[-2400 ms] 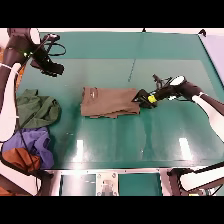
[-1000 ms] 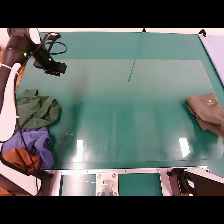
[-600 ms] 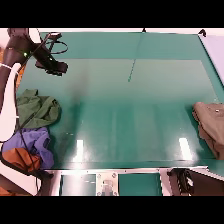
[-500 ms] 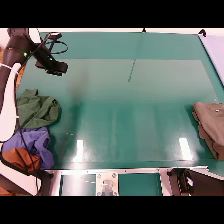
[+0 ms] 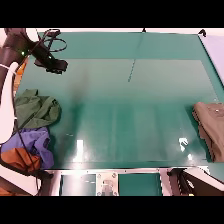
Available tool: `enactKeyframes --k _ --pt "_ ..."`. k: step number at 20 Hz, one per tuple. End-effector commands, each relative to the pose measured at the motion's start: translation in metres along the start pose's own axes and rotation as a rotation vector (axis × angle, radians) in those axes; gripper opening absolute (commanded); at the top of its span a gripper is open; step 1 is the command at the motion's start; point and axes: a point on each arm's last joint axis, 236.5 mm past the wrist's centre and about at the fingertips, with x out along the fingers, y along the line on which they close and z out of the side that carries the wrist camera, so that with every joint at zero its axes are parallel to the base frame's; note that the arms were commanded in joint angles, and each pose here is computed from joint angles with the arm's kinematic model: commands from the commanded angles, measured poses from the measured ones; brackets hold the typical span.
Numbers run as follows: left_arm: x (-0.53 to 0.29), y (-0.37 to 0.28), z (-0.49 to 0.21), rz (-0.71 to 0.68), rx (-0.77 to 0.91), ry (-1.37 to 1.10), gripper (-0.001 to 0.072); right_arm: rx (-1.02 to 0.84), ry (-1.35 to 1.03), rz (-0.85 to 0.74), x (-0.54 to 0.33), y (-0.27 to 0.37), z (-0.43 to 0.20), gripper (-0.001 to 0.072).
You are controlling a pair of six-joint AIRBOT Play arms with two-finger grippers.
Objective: Fold the shirts.
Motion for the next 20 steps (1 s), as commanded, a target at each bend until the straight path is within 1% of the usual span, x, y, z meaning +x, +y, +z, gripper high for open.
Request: enactKeyframes --k 1,3,7,9,12,14,20 --pt "-0.006 -0.027 -0.026 -0.106 -0.064 0.074 0.0030 -0.338 0.144 0.149 0.035 0.117 -0.061 0.0020" --pt "-0.008 -0.055 -0.052 -0.215 -0.101 0.092 0.0030 -0.529 0.271 0.163 0.053 0.151 -0.125 0.0019" --pt "-0.016 -0.073 -0.137 -0.204 -0.178 0.112 0.0030 -0.772 0.517 0.191 0.072 0.159 -0.256 0.0020" --pt "-0.021 -0.076 -0.175 -0.198 -0.187 0.107 0.0030 -0.857 0.576 0.210 0.074 0.160 -0.299 0.0020" --pt "-0.028 -0.074 -0.203 -0.176 -0.189 0.092 0.0031 -0.950 0.617 0.249 0.068 0.169 -0.334 0.0021" --pt "-0.029 -0.074 -0.202 -0.176 -0.191 0.087 0.0031 -0.964 0.669 0.261 0.060 0.169 -0.354 0.0021" --pt "-0.028 -0.073 -0.194 -0.174 -0.194 0.054 0.0031 -0.994 0.687 0.269 0.057 0.169 -0.364 0.0021"
